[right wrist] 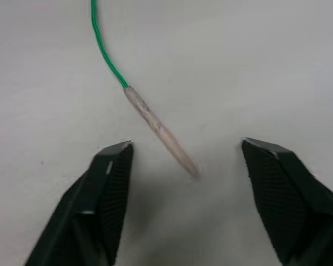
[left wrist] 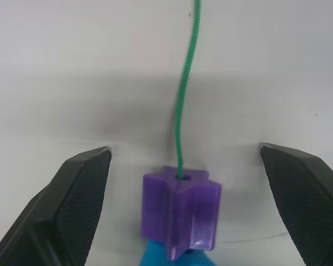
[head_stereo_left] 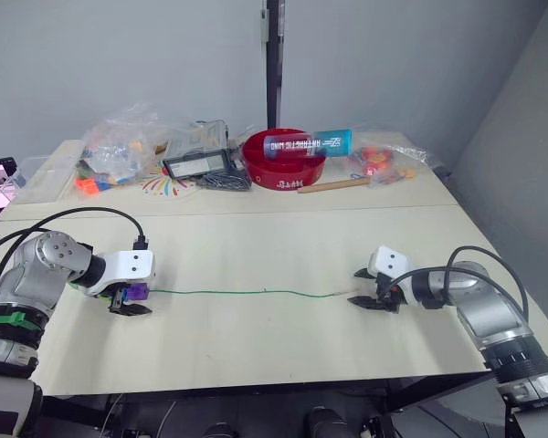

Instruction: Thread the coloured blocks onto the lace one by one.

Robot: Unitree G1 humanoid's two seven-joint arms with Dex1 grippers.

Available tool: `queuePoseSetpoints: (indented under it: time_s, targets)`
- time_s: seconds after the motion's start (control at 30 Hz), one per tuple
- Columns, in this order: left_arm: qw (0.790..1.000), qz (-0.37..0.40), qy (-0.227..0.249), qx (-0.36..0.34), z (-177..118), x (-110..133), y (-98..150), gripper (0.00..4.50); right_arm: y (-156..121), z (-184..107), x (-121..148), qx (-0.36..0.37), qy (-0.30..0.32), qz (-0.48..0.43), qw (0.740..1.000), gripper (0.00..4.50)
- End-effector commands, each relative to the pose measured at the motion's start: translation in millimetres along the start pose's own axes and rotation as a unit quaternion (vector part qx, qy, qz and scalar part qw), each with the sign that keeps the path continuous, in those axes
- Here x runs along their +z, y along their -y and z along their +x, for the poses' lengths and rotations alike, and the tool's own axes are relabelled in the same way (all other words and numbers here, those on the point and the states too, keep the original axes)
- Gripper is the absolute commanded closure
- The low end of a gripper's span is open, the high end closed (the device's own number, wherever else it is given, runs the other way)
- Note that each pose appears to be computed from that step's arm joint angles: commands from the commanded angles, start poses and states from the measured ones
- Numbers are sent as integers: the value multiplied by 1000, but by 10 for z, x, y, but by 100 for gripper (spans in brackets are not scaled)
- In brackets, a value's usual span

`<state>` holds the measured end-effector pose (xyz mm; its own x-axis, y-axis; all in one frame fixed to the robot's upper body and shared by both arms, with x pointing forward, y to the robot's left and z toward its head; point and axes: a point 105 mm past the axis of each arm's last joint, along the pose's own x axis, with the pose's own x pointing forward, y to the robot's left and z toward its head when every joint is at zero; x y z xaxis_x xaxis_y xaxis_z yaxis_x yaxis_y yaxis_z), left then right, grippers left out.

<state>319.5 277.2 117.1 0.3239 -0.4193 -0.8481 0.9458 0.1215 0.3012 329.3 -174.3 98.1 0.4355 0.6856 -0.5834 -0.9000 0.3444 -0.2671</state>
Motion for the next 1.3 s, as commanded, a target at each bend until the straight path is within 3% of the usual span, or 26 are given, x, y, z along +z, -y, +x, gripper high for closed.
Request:
queuePoseSetpoints:
  time_s: [0.03, 0.2, 0.27, 0.4, 0.5, 0.7, 0.93, 1.07, 1.3]
  targets:
    - [1000, -1, 20, 4, -196, 95, -6, 0, -98, -24, 176, 35, 38, -3, 999, 1]
    - [997, -32, 59, 38, -485, 215, -60, 0, -134, -182, 441, 40, 96, 5, 995, 1]
    - [992, -65, 95, 57, -669, 267, -65, 0, -145, -272, 562, 32, 129, 21, 991, 1]
    - [961, -144, 203, 123, -955, 327, -47, 0, -160, -452, 635, -1, 168, 60, 984, 1]
    - [930, -183, 246, 201, -1054, 148, 62, 0, -165, -569, 561, -41, 179, 95, 978, 1]
    - [874, -278, 268, 295, -1170, -252, 395, 0, -220, -710, 338, -112, 179, 144, 967, 1]
    - [828, -359, 235, 361, -1055, -699, 944, 0, -322, -802, -62, -179, 165, 208, 947, 1]
    - [821, -379, 220, 366, -915, -822, 1135, 0, -356, -873, -270, -205, 150, 233, 939, 1]
    - [818, -380, 228, 368, -810, -784, 1121, 0, -363, -899, -408, -227, 149, 249, 930, 1]
